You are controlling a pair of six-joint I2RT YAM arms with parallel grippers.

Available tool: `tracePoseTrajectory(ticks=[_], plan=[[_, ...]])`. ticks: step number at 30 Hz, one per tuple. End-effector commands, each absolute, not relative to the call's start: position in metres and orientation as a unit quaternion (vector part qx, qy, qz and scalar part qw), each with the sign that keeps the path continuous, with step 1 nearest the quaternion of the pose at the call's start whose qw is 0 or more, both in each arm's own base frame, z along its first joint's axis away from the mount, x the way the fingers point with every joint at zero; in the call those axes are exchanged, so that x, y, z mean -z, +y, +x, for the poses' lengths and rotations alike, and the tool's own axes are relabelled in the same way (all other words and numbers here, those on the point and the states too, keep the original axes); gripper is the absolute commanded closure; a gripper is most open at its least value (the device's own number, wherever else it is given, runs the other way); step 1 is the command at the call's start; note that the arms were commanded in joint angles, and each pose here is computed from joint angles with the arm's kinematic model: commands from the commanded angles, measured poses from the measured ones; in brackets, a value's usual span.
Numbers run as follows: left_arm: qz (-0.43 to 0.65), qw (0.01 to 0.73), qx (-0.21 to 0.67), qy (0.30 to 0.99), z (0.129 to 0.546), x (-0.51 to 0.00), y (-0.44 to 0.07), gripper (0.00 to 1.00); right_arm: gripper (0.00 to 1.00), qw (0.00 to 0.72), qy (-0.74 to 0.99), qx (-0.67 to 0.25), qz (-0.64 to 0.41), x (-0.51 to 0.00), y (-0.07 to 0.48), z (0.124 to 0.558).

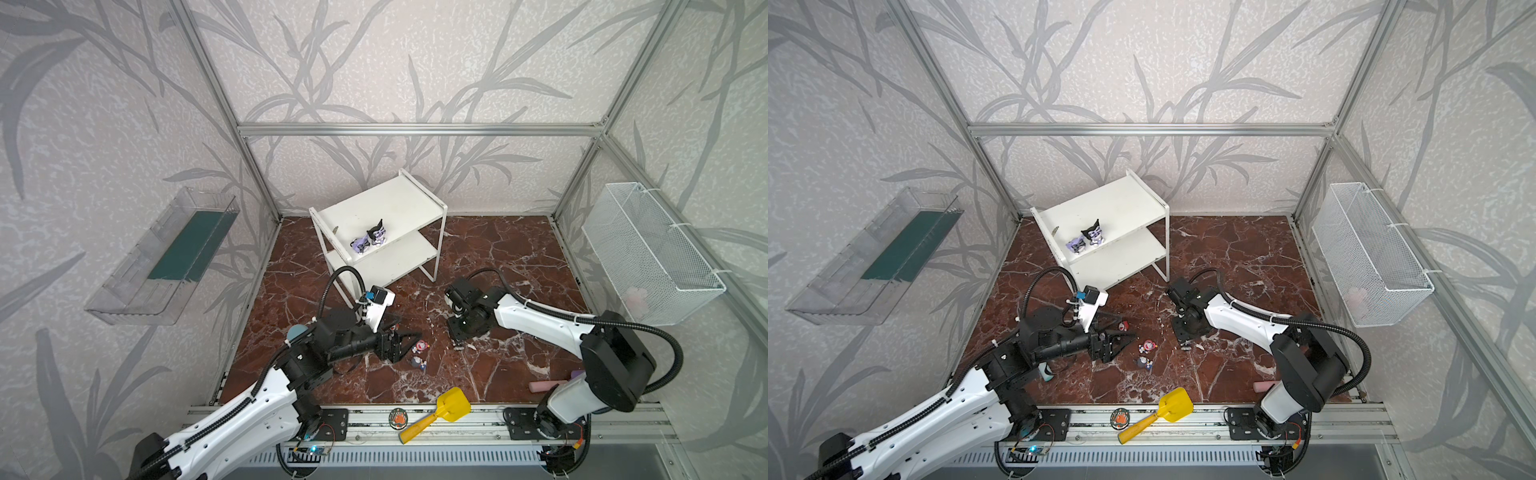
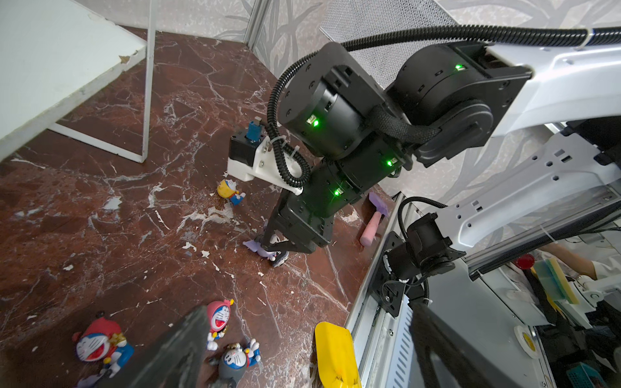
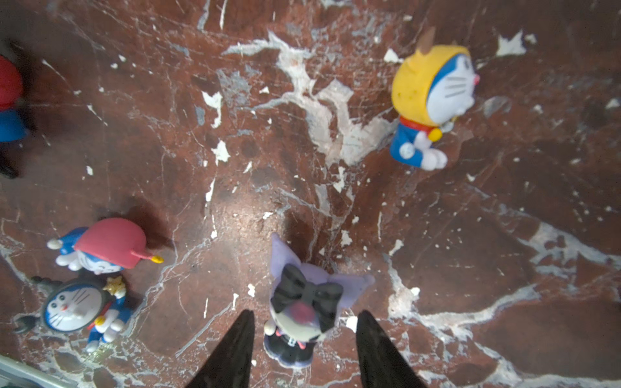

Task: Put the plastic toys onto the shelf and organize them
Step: 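Lift the purple Kuromi figure with the right gripper toward the shelf, then lower the Kuromi figure onto the top shelf beside the other Kuromis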

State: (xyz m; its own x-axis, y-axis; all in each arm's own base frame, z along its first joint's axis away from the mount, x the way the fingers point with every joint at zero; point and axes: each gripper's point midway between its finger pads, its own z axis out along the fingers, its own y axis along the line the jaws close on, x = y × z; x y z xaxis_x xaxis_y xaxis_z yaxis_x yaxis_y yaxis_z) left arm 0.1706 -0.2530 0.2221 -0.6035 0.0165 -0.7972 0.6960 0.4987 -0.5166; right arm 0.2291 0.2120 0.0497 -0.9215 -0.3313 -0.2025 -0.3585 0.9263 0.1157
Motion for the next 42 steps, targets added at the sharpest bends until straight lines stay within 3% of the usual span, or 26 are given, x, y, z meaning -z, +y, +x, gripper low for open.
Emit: tracePoseTrajectory(ticks=[1,14,24,28,35,42], plan=[[0.240,0.382,0.410,0.793,0.176,-0.229,-0.252,0.05,0.50,0.088,0.977,-0.079,-0.175,-0.050,0.218,0.232],[0.335,0.316,0.323,0.827,0.152,-0.221,-0.250,0.01,0.57,0.081,0.979,-0.080,-0.171,-0.039,0.224,0.236],[0.345,0.318,0.316,0.824,0.150,-0.219,-0.248,0.01,0.75,0.087,0.978,-0.072,-0.174,-0.042,0.221,0.239],[0.346,0.320,0.309,0.826,0.150,-0.220,-0.244,0.01,0.78,0.102,0.976,-0.076,-0.176,-0.049,0.222,0.242],[0.348,0.330,0.284,0.830,0.147,-0.222,-0.228,0.01,0.79,0.227,0.936,-0.165,-0.214,-0.102,0.246,0.254],[0.325,0.362,0.260,0.834,0.149,-0.225,-0.206,0.01,0.79,0.420,0.822,-0.267,-0.277,-0.217,0.270,0.258]])
